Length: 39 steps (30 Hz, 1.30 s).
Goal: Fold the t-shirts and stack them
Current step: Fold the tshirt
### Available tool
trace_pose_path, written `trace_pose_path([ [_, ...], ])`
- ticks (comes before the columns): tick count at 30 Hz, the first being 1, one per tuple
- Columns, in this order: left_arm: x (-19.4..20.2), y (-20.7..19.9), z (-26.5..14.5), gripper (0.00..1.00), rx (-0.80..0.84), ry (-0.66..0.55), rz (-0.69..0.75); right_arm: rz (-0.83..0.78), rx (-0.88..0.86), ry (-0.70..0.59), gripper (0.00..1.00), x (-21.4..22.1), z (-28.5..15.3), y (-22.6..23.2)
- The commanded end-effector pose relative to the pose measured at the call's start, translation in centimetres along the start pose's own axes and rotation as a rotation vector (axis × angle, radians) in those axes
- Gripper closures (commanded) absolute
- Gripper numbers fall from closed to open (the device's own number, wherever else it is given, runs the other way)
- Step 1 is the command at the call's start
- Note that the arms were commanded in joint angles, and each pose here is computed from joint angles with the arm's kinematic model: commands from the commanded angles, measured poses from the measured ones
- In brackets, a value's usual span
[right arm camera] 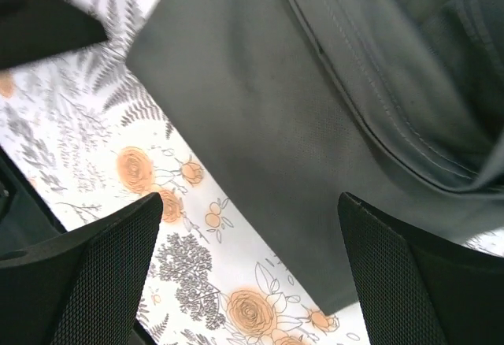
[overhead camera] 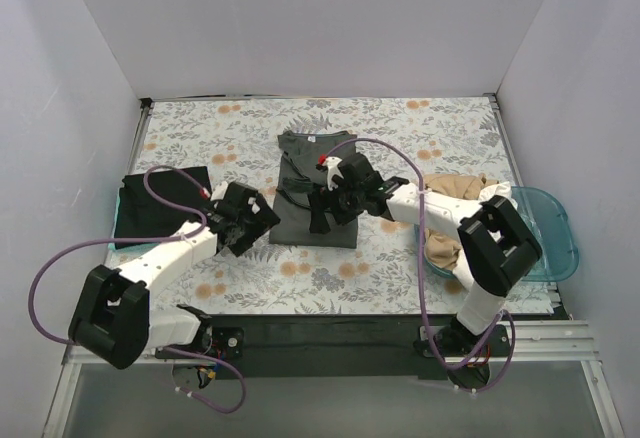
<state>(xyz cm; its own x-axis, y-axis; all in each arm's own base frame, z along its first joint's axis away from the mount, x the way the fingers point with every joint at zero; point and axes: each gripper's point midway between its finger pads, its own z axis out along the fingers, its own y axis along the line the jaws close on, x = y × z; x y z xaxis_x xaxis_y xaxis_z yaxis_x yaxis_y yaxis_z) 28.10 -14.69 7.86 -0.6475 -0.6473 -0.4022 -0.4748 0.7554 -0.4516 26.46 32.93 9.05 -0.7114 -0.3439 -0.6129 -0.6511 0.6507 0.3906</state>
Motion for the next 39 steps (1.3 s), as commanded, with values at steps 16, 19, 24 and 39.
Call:
trace_pose_path([
  [16, 2.4, 6.3, -2.9, 0.05, -0.061, 0.007, -0.043, -0.077, 0.273, -0.067, 0.02, -5.8, 5.3, -7.2],
  [19, 2.4, 6.3, -3.0, 0.05, -0.058, 0.006, -0.047, -0.107, 0.348, -0.130, 0.02, -9.1, 5.0, -8.7],
  [24, 2.3, 6.3, -2.7, 0.05, -0.062, 0.007, -0.043, -0.130, 0.407, -0.190, 0.02, -12.8, 5.1, -10.0],
  [39, 2.7, 3.7, -0.5, 0.11, -0.011, 0.056, -0.007, 0.187, 0.410, -0.260, 0.02, -2.5, -5.9, -7.4],
])
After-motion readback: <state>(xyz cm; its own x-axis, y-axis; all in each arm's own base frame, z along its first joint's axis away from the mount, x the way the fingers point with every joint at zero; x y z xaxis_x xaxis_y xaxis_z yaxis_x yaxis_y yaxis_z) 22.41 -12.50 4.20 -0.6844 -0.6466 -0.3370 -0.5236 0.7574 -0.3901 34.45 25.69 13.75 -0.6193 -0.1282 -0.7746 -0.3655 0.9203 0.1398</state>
